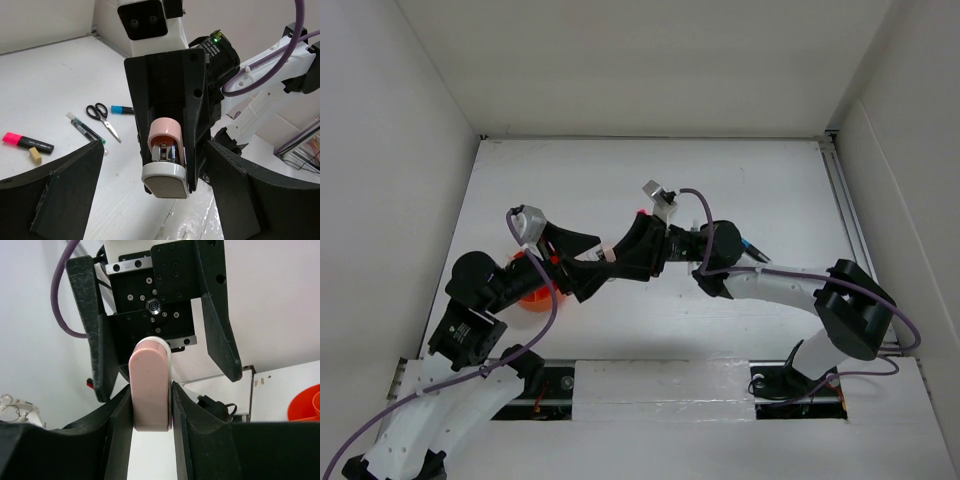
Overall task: Sort the stationery into containers
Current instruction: Place the stapler in the storage box.
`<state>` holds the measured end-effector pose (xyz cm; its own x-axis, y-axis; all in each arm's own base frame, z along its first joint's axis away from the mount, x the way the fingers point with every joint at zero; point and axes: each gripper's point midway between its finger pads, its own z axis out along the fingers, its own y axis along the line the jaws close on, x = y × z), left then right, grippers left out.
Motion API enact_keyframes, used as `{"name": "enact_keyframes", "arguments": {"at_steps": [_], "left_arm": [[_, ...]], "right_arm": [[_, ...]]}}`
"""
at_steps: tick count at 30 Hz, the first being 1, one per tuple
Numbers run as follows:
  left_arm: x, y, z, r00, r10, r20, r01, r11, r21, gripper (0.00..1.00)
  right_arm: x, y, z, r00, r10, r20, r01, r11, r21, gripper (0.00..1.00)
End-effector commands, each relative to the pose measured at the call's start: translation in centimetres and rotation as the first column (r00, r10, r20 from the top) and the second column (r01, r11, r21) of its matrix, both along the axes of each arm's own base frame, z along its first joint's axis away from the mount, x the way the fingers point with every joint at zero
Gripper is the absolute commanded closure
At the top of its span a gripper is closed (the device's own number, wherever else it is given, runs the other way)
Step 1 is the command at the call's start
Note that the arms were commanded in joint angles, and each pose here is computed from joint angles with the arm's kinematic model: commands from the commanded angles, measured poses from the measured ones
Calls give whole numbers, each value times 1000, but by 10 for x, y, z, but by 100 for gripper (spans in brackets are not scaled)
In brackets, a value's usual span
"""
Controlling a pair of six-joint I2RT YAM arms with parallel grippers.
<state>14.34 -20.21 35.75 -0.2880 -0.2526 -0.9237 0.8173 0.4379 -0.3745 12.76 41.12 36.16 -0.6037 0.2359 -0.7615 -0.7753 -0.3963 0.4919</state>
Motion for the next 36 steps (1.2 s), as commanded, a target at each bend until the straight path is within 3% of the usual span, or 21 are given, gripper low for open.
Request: {"name": "enact_keyframes", "arguments": {"at_steps": [1,7,19,23,29,32,35,36], "left_arm": [[5,1,10,999,24,26,-23,999,-40,23],[9,15,21,992,116,45,-112,990,-83,36],[5,16,26,992,112,54,-107,989,-100,36],[5,10,21,996,82,42,-78,993,-83,30],[4,9,21,996,73,43,-69,994,-82,30],[4,9,21,996,73,43,-69,994,-82,34],[3,9,21,997,64,44,-60,995,-80,50],[3,9,21,997,64,44,-60,995,-80,64]], "right_arm": [[-39,-50,87,951,-77,300,-57,910,412,100],[-41,-46,80,953,-66,296,-63,912,406,100],[-50,-40,78,950,-30,311,-101,912,397,100],[-48,-38,80,952,-36,305,-95,910,403,100],[-43,-35,87,953,-56,299,-79,904,420,100],[-42,-35,88,952,-68,297,-69,901,428,100],[-40,-33,87,952,-72,297,-63,904,423,100],[-40,-34,87,953,-78,291,-57,902,428,100]]}}
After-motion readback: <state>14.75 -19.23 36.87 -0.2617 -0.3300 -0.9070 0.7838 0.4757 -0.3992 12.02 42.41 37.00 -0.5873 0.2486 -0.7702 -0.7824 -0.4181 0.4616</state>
